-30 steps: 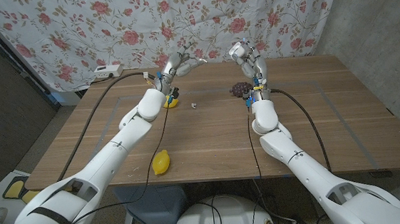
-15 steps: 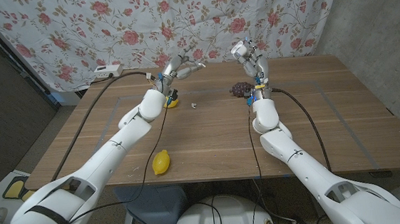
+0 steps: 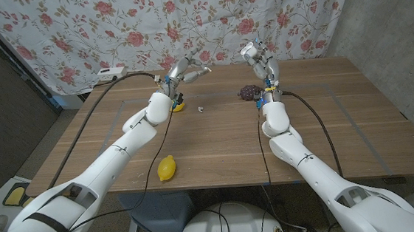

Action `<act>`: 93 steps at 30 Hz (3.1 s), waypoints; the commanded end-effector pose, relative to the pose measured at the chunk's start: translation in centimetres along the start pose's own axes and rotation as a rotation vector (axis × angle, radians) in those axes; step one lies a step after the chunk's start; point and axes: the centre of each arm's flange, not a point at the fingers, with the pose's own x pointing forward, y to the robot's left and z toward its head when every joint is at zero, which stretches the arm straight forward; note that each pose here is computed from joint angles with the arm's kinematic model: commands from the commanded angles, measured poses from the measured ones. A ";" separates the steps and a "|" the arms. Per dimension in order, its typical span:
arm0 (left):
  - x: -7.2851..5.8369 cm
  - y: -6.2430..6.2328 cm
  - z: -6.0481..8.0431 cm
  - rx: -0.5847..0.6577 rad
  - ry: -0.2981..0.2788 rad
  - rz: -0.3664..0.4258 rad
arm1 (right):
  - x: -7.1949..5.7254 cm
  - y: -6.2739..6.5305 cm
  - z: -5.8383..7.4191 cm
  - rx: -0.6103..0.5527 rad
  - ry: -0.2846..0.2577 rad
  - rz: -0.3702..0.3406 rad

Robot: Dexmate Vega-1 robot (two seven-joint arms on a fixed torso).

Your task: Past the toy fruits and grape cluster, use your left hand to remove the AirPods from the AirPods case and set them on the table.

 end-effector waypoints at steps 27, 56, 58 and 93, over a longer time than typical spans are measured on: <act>-1.7 -0.4 -1.7 0.331 0.066 -0.088 | 0.6 -1.0 0.1 0.053 0.003 -0.015; -2.1 -1.9 -5.1 0.518 0.121 -0.220 | 0.6 -1.0 0.1 0.069 0.002 -0.029; -2.1 -2.0 -4.8 0.560 0.100 -0.223 | 0.6 -1.0 0.1 0.070 0.003 -0.031; -3.0 -2.3 -5.4 0.727 0.032 -0.309 | 0.2 -0.6 0.5 0.082 0.003 -0.025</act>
